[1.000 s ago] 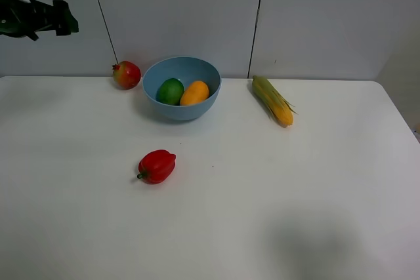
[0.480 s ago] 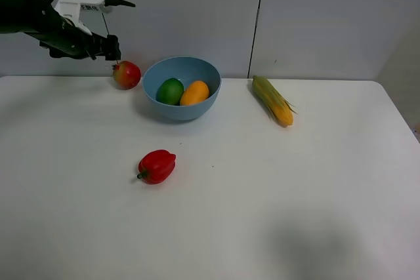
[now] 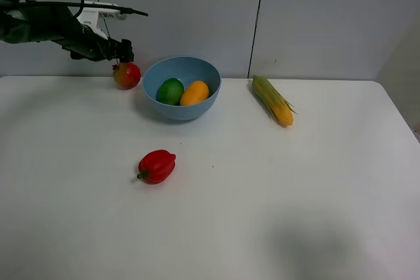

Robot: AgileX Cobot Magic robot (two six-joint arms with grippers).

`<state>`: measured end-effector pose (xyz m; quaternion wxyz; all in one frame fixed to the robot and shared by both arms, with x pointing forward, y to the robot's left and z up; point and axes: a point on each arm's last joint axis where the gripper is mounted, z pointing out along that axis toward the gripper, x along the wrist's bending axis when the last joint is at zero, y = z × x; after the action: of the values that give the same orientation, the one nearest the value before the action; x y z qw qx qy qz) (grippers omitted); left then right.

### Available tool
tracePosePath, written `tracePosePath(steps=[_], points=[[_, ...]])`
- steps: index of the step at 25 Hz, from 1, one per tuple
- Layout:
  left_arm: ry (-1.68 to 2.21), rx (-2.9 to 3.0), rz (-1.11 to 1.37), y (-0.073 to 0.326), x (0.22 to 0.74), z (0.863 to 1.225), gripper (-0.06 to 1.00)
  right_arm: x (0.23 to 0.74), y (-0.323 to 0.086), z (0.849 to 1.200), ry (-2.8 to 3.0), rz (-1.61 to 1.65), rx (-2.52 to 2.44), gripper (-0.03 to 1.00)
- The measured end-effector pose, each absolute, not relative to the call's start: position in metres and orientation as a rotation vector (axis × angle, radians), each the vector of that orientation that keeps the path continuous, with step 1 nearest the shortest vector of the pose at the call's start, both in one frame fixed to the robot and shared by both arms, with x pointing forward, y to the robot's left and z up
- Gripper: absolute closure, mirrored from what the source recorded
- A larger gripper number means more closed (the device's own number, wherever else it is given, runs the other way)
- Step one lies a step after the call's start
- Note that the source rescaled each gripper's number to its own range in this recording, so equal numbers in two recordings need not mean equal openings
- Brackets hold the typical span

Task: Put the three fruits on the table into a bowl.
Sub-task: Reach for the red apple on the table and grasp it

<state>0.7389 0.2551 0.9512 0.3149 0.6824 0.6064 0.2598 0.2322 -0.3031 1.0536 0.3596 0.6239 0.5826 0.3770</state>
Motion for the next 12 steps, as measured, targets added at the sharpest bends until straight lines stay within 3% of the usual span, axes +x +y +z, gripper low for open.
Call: tracePosePath(steps=[12], points=[[1.600, 1.777, 0.697, 0.254, 0.755, 0.912, -0.06, 0.232, -0.303, 1.054, 1.502, 0.972, 1.609, -0.03]])
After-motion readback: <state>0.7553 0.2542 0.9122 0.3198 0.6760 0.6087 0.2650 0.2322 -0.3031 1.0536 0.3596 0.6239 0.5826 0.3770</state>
